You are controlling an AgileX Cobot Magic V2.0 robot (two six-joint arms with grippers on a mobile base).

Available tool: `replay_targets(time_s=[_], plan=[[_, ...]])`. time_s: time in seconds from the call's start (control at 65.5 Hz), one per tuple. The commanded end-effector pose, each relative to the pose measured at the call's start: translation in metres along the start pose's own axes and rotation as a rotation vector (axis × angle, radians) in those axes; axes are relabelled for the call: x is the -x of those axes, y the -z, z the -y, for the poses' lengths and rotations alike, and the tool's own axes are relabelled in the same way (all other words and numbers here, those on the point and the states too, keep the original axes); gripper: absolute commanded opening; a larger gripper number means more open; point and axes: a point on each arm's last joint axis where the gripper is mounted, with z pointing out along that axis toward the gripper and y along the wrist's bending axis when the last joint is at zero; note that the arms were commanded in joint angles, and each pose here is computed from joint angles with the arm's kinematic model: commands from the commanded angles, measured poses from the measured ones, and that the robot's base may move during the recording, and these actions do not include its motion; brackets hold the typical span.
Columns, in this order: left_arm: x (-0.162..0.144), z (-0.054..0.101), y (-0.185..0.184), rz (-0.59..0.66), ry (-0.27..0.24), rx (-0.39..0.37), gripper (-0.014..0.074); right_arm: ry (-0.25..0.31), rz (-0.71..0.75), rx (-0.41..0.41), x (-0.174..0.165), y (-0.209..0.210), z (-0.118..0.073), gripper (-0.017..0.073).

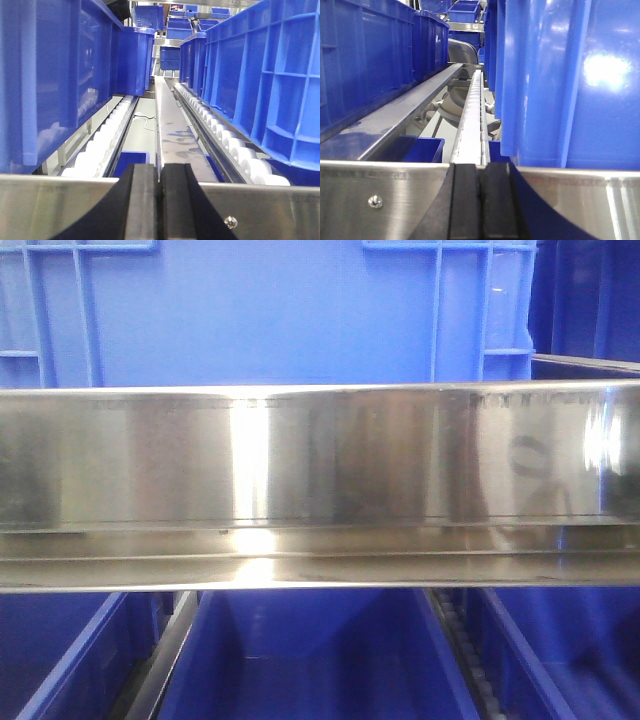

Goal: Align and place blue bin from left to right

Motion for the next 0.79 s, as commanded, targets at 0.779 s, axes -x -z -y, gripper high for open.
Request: replay_targets(time_s=[0.779], plan=[[0.0095,-0.0003,0.0008,0.098,0.006,0.004,-0.0111,0.004,0.109,-0.001,0.0098,0.0009,0.0002,-0.0069]])
